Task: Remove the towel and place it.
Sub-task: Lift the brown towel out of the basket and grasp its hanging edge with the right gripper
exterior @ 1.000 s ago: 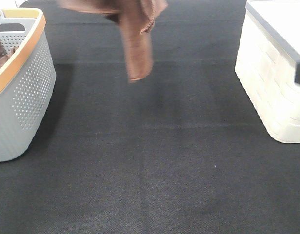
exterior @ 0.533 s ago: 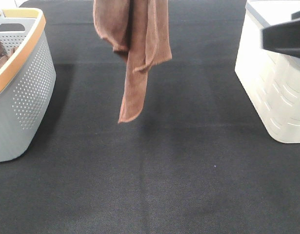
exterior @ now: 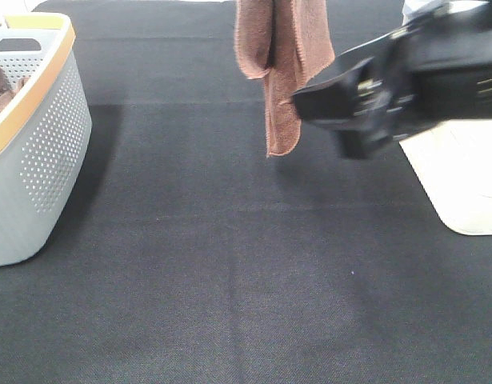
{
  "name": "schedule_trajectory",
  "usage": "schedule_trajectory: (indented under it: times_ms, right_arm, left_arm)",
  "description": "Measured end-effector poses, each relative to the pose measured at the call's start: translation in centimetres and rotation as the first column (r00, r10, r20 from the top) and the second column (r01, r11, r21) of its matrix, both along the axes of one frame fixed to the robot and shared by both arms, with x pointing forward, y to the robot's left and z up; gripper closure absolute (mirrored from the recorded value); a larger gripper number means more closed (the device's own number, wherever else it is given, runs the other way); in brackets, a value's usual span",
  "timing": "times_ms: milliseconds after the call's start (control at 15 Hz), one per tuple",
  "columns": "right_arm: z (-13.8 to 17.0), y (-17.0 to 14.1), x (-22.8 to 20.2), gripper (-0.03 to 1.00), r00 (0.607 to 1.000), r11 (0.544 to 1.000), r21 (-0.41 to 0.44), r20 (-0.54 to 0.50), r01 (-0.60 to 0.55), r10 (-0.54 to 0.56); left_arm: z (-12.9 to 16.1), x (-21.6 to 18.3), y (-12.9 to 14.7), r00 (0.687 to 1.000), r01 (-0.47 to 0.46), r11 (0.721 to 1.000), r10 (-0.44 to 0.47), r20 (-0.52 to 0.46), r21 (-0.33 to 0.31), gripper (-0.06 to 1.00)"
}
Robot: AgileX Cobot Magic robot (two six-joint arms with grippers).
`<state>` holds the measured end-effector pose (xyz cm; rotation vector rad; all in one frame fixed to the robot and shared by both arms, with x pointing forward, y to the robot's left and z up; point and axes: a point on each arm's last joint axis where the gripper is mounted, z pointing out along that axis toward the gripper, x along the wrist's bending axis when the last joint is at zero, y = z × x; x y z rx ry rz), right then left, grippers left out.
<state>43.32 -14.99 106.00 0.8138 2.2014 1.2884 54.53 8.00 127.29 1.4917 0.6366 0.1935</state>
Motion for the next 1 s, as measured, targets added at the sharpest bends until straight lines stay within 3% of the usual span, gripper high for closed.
schedule_trajectory:
  times_ms: [267, 733, 1000]
  right_arm:
    - [-1.6, 0.3, 1.7, 0.35, 0.996, 0.996, -0.017, -0.015, 0.092, -0.092]
    - [-1.7, 0.8, 0.8, 0.35, 0.995, 1.0, 0.004, -0.095, 0.02, -0.02]
    - [-0.9, 0.6, 0.4, 0.35, 0.995, 0.998, 0.049, -0.1, 0.036, -0.031]
  left_arm:
    - [0.0, 0.0, 0.0, 1.0, 0.0, 1.0, 0.0, 0.0, 0.0, 0.94]
    - [0.0, 0.0, 0.0, 1.0, 0.001, 1.0, -0.001, 0.021, 0.012, 0.94]
    - [0.0, 0.0, 0.0, 1.0, 0.001, 1.0, -0.001, 0.023, 0.014, 0.94]
